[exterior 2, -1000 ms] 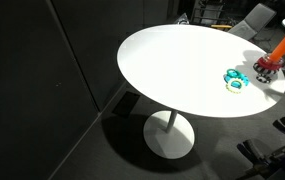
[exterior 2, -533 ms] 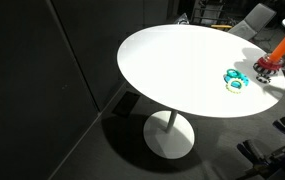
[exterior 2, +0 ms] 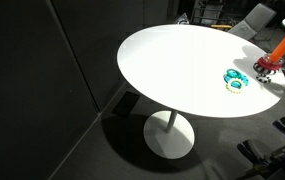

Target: Pick up the orange ring and put it on the ring holder

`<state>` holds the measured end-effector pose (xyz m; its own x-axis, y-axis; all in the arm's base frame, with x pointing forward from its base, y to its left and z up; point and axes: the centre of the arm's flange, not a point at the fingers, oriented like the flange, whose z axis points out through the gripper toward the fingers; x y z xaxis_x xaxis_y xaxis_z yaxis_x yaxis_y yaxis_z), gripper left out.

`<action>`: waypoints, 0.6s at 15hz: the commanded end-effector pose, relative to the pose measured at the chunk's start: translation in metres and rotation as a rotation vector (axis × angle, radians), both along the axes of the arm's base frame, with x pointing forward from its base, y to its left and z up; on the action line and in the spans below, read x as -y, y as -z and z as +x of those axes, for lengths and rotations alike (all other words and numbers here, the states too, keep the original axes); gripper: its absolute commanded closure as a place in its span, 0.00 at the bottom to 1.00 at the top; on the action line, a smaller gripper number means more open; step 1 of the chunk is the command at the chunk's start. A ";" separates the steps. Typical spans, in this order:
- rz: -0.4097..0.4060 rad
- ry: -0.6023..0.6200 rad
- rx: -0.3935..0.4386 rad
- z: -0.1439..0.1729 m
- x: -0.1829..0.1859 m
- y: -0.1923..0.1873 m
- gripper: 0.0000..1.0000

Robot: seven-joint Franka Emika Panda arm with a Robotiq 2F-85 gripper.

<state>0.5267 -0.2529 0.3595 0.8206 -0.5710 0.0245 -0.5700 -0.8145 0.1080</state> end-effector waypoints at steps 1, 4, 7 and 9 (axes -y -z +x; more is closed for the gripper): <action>0.031 0.009 -0.001 0.011 0.008 0.001 0.94; 0.046 0.013 -0.001 0.012 0.006 0.006 0.94; 0.059 0.018 -0.005 0.011 0.005 0.011 0.94; 0.065 0.023 -0.006 0.011 0.005 0.013 0.94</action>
<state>0.5315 -0.2524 0.3439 0.8043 -0.5943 -0.0037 -0.5924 -0.8021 0.0753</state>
